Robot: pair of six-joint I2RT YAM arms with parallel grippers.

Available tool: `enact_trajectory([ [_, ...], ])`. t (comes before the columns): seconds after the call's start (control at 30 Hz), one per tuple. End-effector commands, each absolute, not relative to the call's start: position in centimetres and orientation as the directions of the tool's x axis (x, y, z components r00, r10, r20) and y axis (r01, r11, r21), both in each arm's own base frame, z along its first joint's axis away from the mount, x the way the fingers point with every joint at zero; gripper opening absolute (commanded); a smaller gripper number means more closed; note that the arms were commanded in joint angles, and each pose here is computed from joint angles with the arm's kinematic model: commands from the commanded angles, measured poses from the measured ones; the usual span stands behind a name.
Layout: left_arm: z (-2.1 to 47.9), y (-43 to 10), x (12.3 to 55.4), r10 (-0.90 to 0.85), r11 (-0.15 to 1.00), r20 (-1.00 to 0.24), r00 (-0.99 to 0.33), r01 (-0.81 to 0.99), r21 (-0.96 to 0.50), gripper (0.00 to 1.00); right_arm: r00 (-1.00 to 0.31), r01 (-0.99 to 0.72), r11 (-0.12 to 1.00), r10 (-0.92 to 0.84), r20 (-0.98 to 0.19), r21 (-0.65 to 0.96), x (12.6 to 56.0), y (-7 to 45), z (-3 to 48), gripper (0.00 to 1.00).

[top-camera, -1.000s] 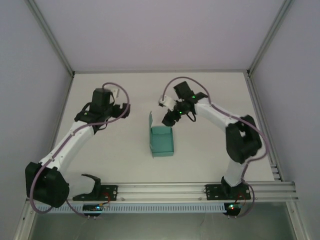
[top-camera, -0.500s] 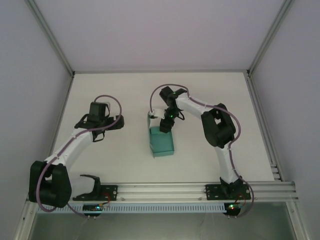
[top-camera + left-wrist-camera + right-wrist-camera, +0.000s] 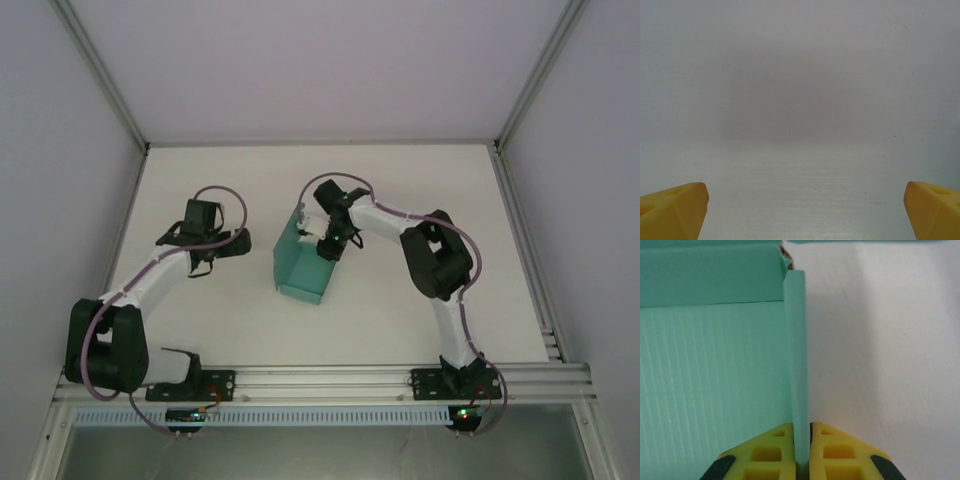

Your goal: Assemble paper box

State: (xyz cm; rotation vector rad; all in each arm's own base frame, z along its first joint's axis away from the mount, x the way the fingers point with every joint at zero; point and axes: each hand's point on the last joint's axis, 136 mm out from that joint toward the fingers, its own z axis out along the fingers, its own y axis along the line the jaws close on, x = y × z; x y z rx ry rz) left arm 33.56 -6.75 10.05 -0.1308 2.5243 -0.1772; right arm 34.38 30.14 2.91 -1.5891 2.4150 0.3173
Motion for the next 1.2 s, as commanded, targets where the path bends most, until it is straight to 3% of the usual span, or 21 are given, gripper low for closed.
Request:
enact_trajectory([
  [0.0,11.1,-6.9,34.3,-0.155,0.982,-0.571,-0.807,-0.062,-0.178,1.0,-0.611,-0.763,0.625,-0.781,-0.132,-0.167,34.6,25.5,-0.7,0.0],
  [0.1,10.9,-6.9,34.5,-0.153,0.983,-0.566,-0.81,-0.064,-0.175,0.99,-0.773,-0.589,0.742,-0.633,-0.046,-0.32,33.2,22.2,-1.1,0.0],
  [0.17,10.9,-6.9,34.7,-0.152,0.983,-0.566,-0.81,-0.064,-0.172,1.0,-0.815,-0.511,0.723,-0.579,-0.005,-0.466,32.6,19.9,-0.8,0.0],
  [0.3,10.9,-7.0,35.1,-0.151,0.983,-0.561,-0.814,-0.065,-0.169,1.0,-0.848,-0.471,0.693,-0.527,0.062,-0.546,30.5,18.6,-1.0,0.0],
  [0.47,10.7,-7.2,35.1,-0.151,0.982,-0.553,-0.819,-0.059,-0.18,1.0,-0.871,-0.432,0.789,-0.49,-0.024,-0.436,30.4,20.0,-0.7,0.0],
  [0.7,10.7,-7.2,34.5,-0.15,0.982,-0.554,-0.819,-0.055,-0.183,1.0,-0.903,-0.369,0.902,-0.404,-0.142,-0.224,32.2,22.2,-0.2,0.09],
  [1.03,11.0,-7.4,34.1,-0.146,0.979,-0.564,-0.813,-0.038,-0.199,1.0,-0.941,-0.294,0.932,-0.321,-0.105,-0.21,32.6,21.0,-2.5,0.11],
  [1.17,11.0,-7.7,34.2,-0.154,0.976,-0.56,-0.814,-0.037,-0.215,1.0,-0.946,-0.281,0.933,-0.308,-0.097,-0.224,32.5,20.3,-2.8,0.04],
])
